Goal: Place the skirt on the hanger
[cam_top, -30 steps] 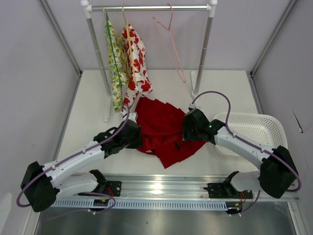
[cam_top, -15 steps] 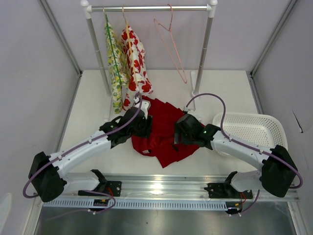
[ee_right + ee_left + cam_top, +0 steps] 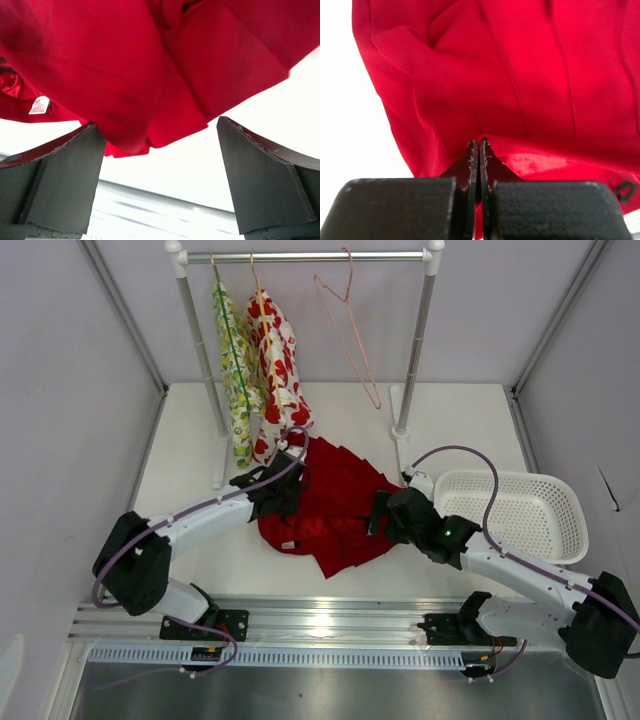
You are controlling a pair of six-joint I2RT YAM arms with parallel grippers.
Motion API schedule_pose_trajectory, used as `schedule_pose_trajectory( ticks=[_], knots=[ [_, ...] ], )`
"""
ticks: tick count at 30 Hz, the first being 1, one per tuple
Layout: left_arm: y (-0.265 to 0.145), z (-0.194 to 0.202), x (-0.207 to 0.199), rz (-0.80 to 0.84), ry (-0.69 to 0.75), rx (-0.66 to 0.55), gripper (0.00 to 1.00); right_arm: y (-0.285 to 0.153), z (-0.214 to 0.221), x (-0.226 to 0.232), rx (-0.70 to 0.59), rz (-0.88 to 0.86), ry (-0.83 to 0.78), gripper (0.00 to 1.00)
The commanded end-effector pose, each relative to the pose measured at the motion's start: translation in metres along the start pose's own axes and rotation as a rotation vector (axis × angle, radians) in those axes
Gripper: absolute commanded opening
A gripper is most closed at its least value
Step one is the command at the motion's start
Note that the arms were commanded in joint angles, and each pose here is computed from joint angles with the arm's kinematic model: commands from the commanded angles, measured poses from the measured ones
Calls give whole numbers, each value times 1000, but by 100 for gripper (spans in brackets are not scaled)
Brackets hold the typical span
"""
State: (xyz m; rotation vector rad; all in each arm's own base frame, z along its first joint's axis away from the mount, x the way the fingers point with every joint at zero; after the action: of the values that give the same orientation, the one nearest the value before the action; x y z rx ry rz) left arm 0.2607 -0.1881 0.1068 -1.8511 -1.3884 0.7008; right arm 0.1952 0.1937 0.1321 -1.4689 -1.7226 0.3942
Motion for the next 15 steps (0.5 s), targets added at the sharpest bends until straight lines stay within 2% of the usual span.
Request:
schedule_pose_trajectory(
  ticks=[1,6,7,9,12,15],
  knots=[
    [11,-10,11,-71,-85,-29,0,16,-14,-7,-53,-1,72,90],
    [28,-2,5,-12,-139,-16,1,44,-24,-12,-27,48,57,87],
    [33,3,1,10,-131,13,9,45,-28,-7,-35,37,46,87],
    [34,1,-4,33,-126,16,17,48,-29,-4,-24,43,37,87],
    [15,-9,-10,87,-129,-49,46,40,-41,3,-50,37,26,88],
    [-12,-27,-13,135,-116,-112,56,31,-49,6,-60,27,27,88]
  ],
)
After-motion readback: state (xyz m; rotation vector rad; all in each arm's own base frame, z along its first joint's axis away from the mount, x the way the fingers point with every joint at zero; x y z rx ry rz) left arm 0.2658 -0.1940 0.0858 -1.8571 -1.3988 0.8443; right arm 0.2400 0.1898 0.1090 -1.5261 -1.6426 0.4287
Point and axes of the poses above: each gripper's point midway between its finger pads, its own y axis out along the fingers, its own x axis along the line the jaws close on, z = x × y, the point moved 3 cm from there along -y, back along the fingers, and after that the axes turned 2 degrees about y, right-handed, at the moved point
